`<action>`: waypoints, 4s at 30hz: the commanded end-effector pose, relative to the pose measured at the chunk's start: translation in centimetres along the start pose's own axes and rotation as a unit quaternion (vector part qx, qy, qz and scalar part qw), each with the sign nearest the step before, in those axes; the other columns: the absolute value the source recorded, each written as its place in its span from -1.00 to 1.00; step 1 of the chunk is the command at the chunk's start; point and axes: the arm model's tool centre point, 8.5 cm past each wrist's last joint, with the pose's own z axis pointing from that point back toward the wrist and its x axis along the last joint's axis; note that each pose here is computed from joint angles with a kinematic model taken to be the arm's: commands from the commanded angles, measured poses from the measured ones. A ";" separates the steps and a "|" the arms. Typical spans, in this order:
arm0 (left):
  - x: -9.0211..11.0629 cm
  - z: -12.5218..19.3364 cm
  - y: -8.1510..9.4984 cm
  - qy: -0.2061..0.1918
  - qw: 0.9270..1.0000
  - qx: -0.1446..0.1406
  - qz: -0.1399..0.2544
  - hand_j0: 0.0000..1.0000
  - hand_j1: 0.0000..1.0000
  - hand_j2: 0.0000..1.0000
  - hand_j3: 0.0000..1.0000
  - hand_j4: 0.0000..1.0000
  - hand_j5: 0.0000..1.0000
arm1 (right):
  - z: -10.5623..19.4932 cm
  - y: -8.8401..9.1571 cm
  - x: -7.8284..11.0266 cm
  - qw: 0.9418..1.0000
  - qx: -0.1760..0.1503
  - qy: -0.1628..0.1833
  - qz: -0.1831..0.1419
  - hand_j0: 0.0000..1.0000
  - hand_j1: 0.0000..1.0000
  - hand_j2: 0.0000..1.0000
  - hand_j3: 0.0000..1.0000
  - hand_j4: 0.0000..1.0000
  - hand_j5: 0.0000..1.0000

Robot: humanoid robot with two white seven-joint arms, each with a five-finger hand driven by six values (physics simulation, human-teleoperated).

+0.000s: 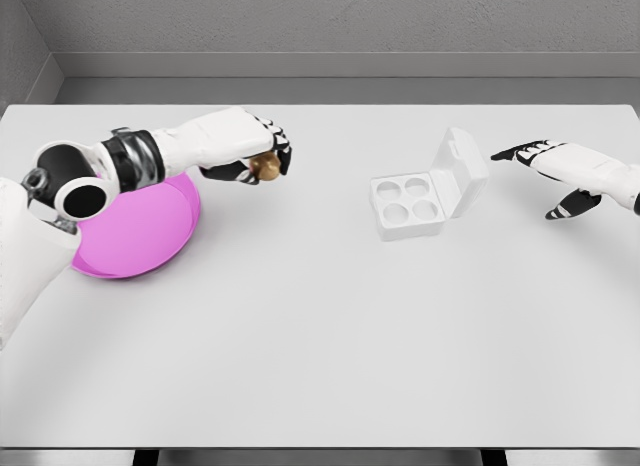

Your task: Pack egg into the box and close the box lid

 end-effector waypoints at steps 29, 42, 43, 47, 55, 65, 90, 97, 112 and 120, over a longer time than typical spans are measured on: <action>4.5 -8.1 0.2 -0.044 0.998 0.020 0.035 -0.27 -0.27 -0.27 -0.27 -0.27 -0.27 | 0.1 -0.1 0.0 1.000 -0.003 0.000 -0.003 1.00 1.00 1.00 1.00 1.00 1.00; 6.3 -11.1 0.0 -0.057 0.997 0.016 0.049 -0.27 -0.27 -0.27 -0.27 -0.27 -0.27 | 0.1 -0.1 -0.1 1.000 -0.002 0.001 -0.002 1.00 1.00 1.00 1.00 1.00 1.00; 6.4 -11.3 0.2 -0.056 0.997 0.016 0.048 -0.27 -0.27 -0.27 -0.27 -0.27 -0.27 | 0.1 -0.1 -0.1 1.000 -0.002 0.001 -0.002 1.00 1.00 1.00 1.00 1.00 1.00; 6.8 -12.0 0.1 -0.060 0.997 0.014 0.056 -0.27 -0.27 -0.27 -0.27 -0.27 -0.27 | 0.1 -0.1 -0.1 1.000 -0.002 0.001 -0.002 1.00 1.00 1.00 1.00 1.00 1.00; 8.1 -13.7 -0.5 -0.072 0.995 0.005 0.069 -0.27 -0.27 -0.27 -0.27 -0.27 -0.27 | 0.0 0.0 0.0 1.000 -0.002 -0.001 -0.003 1.00 1.00 1.00 1.00 1.00 1.00; 7.1 -14.6 -1.4 -0.057 0.995 -0.017 0.078 -0.27 -0.27 -0.27 -0.27 -0.27 -0.27 | 0.1 0.0 -0.1 1.000 -0.001 0.001 -0.002 1.00 1.00 1.00 1.00 1.00 1.00; 6.5 -14.8 -1.2 -0.048 0.996 -0.025 0.070 -0.21 -0.21 -0.21 -0.21 -0.21 -0.21 | 0.1 0.0 -0.1 1.000 -0.001 0.001 -0.003 1.00 1.00 1.00 1.00 1.00 1.00; 6.6 -14.8 -1.0 -0.051 0.996 -0.023 0.068 0.35 0.35 0.35 0.35 0.35 0.35 | 0.1 0.0 -0.1 1.000 -0.001 0.001 -0.003 1.00 1.00 1.00 1.00 1.00 1.00; 6.9 -14.3 0.5 -0.055 0.996 0.000 0.063 1.00 1.00 1.00 1.00 1.00 1.00 | 0.1 0.0 -0.1 1.000 -0.001 0.001 -0.002 1.00 1.00 1.00 1.00 1.00 1.00; 1.3 -3.2 5.3 -0.039 0.986 0.137 0.090 1.00 1.00 1.00 1.00 1.00 1.00 | 0.1 -0.1 0.0 1.000 -0.003 0.000 -0.003 1.00 1.00 1.00 1.00 1.00 1.00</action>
